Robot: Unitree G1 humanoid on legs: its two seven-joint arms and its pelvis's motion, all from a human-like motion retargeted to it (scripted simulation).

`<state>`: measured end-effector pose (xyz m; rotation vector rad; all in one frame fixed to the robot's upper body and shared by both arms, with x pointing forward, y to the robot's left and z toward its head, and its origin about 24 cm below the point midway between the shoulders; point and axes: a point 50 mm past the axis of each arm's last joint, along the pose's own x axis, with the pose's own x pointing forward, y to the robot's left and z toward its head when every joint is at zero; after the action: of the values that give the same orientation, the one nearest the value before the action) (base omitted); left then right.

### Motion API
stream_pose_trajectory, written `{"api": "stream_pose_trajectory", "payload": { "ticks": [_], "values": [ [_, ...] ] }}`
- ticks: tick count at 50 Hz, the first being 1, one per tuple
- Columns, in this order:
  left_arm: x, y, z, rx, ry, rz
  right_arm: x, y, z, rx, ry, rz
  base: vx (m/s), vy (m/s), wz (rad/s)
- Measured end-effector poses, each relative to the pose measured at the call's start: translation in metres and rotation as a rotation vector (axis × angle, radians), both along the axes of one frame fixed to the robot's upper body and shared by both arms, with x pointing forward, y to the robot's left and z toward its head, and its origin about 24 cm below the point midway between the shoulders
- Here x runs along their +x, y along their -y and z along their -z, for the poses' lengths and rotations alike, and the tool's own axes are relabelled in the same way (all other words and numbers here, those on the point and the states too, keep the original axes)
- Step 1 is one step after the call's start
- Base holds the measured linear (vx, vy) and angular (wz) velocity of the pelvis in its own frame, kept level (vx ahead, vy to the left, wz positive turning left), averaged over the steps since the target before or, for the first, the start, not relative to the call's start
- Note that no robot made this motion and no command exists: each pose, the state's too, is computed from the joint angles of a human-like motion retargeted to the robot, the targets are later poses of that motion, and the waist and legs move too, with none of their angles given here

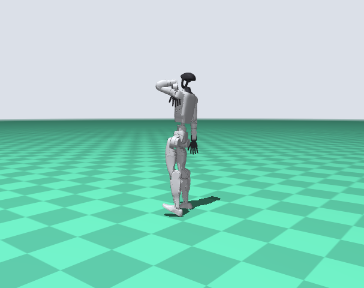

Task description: In place motions

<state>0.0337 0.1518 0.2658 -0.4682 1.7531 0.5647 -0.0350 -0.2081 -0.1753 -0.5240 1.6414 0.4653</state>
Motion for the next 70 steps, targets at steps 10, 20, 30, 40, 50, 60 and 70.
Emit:
{"api": "stream_pose_trajectory", "payload": {
  "ticks": [10,20,30,40,50,60,70],
  "values": [
    [0.0,-0.001,0.0,0.022,-0.037,-0.014,-0.002,-0.005,0.001,0.017,-0.008,-0.012,0.01,0.0,0.4],
    [-0.001,-0.002,0.001,0.013,-0.038,-0.036,0.01,-0.01,0.002,0.043,0.021,-0.016,0.0,0.0,0.0],
    [-0.001,-0.002,0.0,0.009,-0.032,-0.021,0.018,-0.015,0.003,0.072,0.036,-0.036,0.0,0.0,0.0],
    [-0.002,-0.003,0.0,0.011,-0.029,-0.006,0.018,-0.016,0.004,0.079,0.024,-0.04,0.0,0.0,0.0],
    [-0.002,-0.003,0.0,0.004,-0.016,0.004,0.009,-0.013,0.003,0.062,-0.006,-0.007,0.0,0.0,0.0],
    [-0.002,-0.002,-0.001,-0.001,0.005,0.007,0.002,-0.008,0.001,0.039,-0.024,0.085,0.0,0.0,0.0],
    [-0.001,-0.002,-0.001,-0.003,-0.003,0.028,0.01,-0.009,0.002,0.043,-0.008,0.045,0.0,0.0,0.0]
  ]
}}
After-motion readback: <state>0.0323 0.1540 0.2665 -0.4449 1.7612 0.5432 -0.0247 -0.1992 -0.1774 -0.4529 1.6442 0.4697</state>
